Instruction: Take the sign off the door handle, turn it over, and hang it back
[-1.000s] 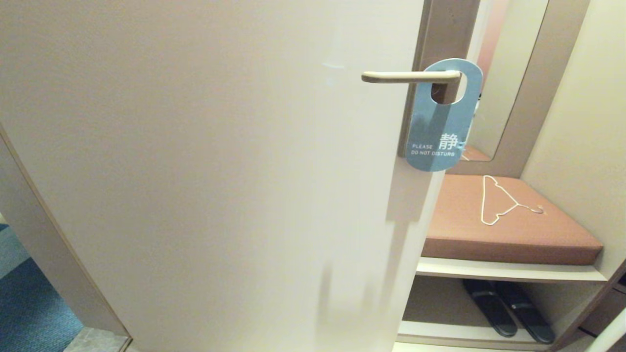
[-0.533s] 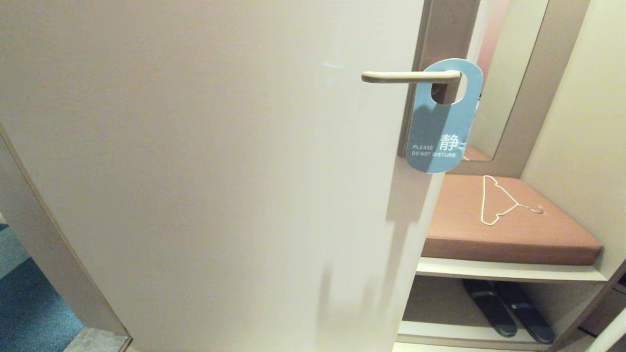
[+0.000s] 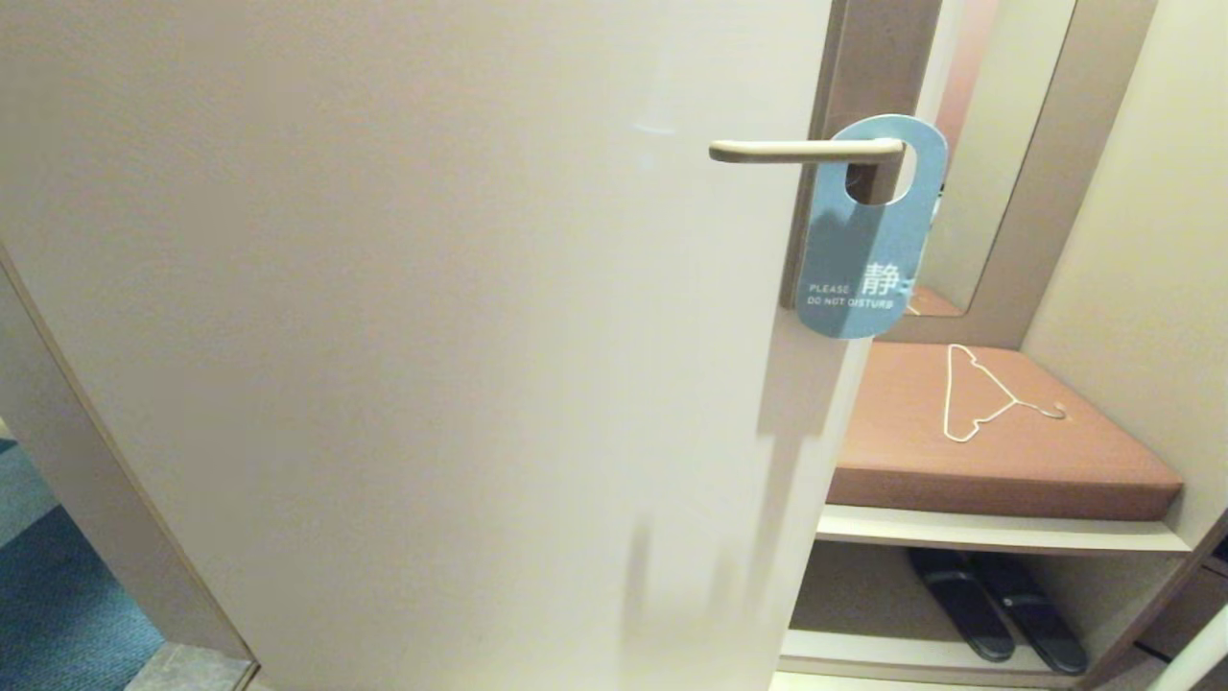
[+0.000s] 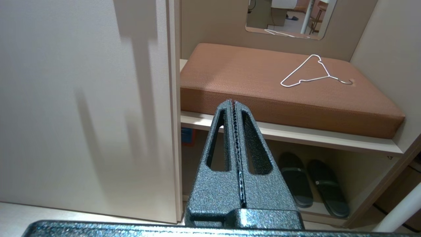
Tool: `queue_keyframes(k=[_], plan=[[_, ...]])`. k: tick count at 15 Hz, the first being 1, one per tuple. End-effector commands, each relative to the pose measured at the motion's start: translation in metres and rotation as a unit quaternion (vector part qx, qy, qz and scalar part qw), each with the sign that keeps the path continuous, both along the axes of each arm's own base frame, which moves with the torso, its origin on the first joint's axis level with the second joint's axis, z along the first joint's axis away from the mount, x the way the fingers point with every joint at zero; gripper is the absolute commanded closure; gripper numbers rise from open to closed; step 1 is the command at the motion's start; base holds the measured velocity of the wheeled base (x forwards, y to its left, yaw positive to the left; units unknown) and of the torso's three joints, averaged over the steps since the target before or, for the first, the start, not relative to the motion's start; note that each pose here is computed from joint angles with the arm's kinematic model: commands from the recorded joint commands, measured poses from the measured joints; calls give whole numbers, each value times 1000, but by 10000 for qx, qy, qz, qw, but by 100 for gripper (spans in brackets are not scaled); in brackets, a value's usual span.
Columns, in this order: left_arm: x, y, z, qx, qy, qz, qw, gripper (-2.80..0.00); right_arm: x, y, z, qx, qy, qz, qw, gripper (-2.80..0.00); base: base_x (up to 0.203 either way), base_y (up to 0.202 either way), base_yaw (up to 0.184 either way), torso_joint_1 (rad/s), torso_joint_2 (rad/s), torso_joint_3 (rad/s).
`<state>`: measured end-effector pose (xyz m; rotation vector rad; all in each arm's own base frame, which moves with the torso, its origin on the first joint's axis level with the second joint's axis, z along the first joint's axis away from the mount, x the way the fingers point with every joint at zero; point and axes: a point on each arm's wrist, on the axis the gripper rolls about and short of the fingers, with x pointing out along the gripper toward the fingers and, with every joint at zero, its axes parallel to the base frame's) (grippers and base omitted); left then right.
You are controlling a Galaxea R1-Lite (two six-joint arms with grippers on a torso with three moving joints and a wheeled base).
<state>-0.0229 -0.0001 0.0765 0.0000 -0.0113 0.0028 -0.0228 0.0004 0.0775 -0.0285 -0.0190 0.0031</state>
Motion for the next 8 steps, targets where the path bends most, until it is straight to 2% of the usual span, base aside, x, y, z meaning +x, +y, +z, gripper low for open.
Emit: queue_keyframes(k=[1, 3, 8], plan=[[0, 0, 0, 0, 10, 2, 10000, 0, 0, 0, 0, 9, 3, -30, 10000, 0, 0, 0, 0, 0, 0, 0], [0, 0, 0, 0, 3, 2, 10000, 0, 0, 0, 0, 158, 2, -83, 9998, 0, 0, 0, 0, 0, 0, 0], [0, 0, 0, 0, 3, 2, 10000, 0, 0, 0, 0, 181, -6, -75, 9998, 0, 0, 0, 0, 0, 0, 0]])
